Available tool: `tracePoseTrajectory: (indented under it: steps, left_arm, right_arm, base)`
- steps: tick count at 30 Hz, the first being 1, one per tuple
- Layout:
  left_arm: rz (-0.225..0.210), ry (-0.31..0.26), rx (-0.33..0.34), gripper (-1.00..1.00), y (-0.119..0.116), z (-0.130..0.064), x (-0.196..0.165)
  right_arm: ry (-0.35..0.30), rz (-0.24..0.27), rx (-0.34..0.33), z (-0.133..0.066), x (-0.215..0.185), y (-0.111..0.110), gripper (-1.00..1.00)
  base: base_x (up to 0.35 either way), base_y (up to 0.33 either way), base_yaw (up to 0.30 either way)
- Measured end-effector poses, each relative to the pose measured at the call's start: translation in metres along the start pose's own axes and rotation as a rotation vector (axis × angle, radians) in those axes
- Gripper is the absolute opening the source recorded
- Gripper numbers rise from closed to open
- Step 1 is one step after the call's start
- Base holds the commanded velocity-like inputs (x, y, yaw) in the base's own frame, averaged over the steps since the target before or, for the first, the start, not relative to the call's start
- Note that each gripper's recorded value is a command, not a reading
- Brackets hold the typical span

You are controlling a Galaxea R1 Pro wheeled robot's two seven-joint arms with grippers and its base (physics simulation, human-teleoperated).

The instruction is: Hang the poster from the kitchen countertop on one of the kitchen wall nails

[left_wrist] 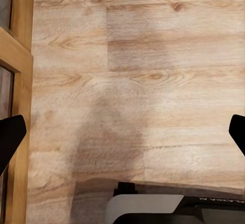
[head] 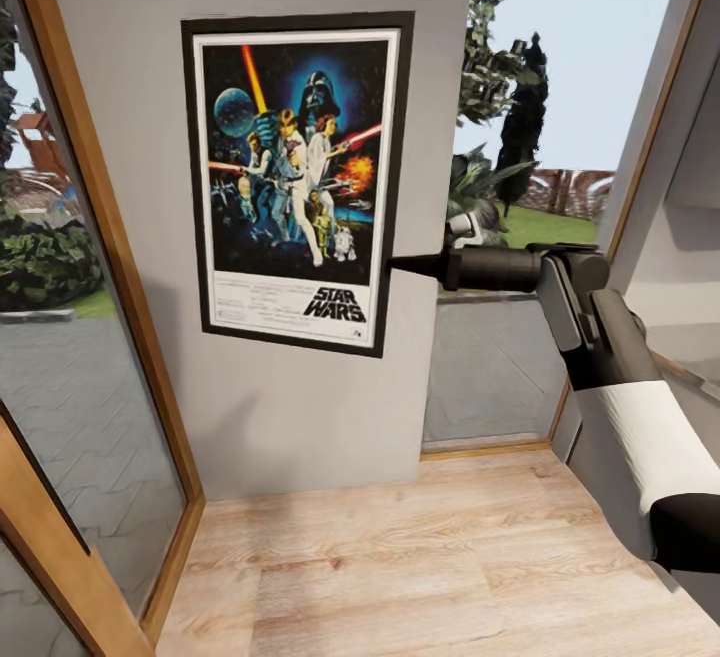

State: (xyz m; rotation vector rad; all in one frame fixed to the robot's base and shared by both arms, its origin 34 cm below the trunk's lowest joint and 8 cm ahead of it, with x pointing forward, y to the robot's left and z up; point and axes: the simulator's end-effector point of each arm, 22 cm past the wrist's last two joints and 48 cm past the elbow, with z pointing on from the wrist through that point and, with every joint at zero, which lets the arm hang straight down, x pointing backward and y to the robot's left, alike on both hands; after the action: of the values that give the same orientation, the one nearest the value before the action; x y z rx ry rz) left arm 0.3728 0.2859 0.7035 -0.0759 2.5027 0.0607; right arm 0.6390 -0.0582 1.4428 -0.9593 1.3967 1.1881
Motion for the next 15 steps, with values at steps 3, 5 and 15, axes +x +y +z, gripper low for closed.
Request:
tracePoseTrajectory:
  steps: [3,5,15]
  left_arm:
    - [0.000,0.000,0.000,1.00,0.0000,0.0000,0.0000]
    - [0.000,0.000,0.000,1.00,0.0000,0.0000,0.0000]
    - [0.000,0.000,0.000,1.00,0.0000,0.0000,0.0000]
  right_arm:
    - [0.006,-0.003,-0.001,0.0013,0.0011,0.0011,-1.00]
    - [0.008,-0.005,-0.002,0.0018,0.0016,0.0016,-1.00]
    - [0.011,-0.009,-0.003,0.0026,0.0018,0.0028,-1.00]
  base:
    - [0.000,0.000,0.000]
    - [0.000,0.000,0.000]
    - [0.000,0.000,0.000]
